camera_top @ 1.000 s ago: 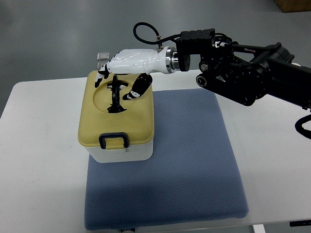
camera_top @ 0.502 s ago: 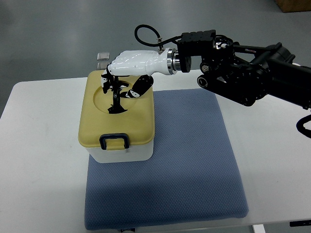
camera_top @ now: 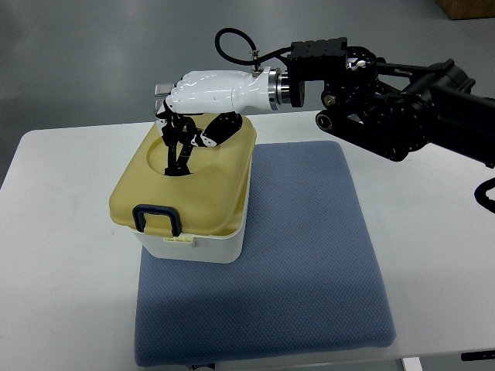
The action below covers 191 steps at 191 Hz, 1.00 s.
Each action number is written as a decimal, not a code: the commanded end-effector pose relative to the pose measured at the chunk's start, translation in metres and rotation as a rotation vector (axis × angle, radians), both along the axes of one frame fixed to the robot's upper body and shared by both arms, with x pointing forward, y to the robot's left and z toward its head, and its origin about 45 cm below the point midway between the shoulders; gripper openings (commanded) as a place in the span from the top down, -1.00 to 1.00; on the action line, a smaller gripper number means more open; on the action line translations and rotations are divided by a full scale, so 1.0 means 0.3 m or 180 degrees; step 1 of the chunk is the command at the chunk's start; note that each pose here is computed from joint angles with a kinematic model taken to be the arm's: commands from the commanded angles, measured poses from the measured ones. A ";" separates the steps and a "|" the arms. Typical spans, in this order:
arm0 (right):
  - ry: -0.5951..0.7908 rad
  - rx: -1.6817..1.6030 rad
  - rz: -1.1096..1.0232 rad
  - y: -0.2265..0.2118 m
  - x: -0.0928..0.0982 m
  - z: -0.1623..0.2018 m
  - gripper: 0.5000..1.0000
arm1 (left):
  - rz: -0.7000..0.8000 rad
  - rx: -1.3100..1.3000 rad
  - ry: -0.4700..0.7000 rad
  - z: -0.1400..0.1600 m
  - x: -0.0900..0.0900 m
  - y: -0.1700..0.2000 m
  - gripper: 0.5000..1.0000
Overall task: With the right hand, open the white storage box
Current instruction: 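Lift the yellow lid off the white box with the right hand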
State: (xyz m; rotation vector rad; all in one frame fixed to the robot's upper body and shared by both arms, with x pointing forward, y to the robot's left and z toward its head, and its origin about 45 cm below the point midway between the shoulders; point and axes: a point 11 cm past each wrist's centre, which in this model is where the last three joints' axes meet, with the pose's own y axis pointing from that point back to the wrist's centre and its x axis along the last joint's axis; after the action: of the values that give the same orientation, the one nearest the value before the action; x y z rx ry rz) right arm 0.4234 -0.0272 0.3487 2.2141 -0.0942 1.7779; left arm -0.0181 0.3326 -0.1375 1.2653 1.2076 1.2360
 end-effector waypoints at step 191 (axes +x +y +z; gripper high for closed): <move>-0.0390 0.0183 -0.0509 -0.251 0.108 0.117 0.83 | 0.0011 0.0000 -0.0008 0.000 0.003 0.000 -1.00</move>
State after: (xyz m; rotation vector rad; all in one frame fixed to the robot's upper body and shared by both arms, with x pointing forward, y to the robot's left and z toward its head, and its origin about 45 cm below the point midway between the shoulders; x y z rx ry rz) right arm 0.4514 -0.0883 0.3825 2.0923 -0.3166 1.8538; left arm -0.0172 0.3326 -0.1374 1.2629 1.2079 1.2384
